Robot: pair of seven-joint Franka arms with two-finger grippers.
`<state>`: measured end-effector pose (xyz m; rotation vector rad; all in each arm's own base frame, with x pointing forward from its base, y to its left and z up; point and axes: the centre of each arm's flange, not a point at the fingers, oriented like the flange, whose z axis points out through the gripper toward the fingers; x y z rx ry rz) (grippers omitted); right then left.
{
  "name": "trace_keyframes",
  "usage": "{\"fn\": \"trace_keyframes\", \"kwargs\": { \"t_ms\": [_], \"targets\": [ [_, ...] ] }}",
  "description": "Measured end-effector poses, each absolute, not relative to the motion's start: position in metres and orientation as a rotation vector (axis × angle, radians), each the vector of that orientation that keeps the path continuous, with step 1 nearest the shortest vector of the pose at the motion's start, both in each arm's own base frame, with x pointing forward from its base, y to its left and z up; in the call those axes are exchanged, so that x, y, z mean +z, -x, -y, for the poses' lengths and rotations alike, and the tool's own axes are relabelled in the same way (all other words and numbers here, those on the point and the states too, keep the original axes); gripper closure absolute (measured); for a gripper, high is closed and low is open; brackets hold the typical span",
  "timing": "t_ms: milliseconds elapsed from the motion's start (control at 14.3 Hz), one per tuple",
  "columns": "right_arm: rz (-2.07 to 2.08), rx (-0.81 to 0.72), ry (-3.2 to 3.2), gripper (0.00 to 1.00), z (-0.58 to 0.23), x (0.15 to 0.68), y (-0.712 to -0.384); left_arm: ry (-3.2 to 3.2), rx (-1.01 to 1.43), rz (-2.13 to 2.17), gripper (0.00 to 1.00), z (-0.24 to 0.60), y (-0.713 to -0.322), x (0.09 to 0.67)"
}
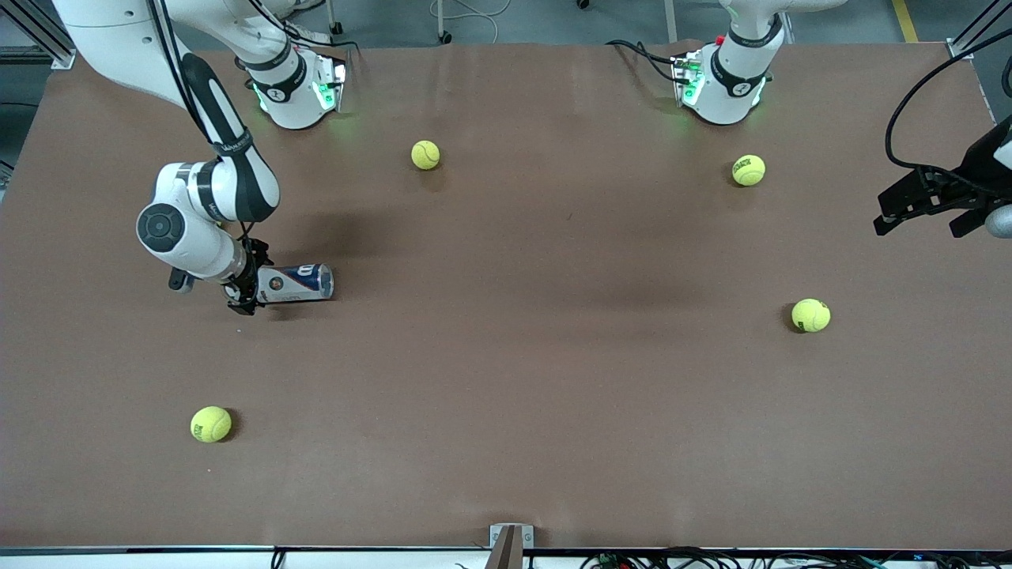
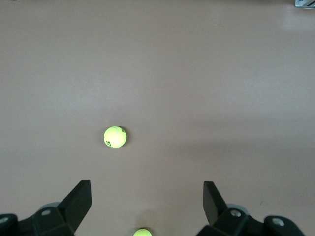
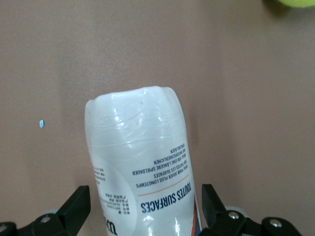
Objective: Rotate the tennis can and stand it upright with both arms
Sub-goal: 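Lift the white can off the table with the right gripper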
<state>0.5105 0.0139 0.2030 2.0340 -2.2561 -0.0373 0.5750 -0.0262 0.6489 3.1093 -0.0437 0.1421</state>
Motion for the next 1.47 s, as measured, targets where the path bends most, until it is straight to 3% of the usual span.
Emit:
{"fn": "trace_keyframes", "kwargs": {
  "t_ms": [491,1052,1472],
  "targets": [
    [2.204,-0.049,-2.060,0.05,-0.030,0.183,-0.506,-3.109,0.142,0.044,0.00,0.026,-0.575,0.649],
    [2.184,-0.063,-2.063,0.30,-0.035,0.183,-0.505,-3.109,0.142,0.044,0.00,0.026,-0.575,0.649],
    [2.109,-0.171,-2.015,0.32,-0.043,0.218,-0.522,-3.109,0.142,0.044,0.00,0.026,-0.575,0.649]
  ]
}}
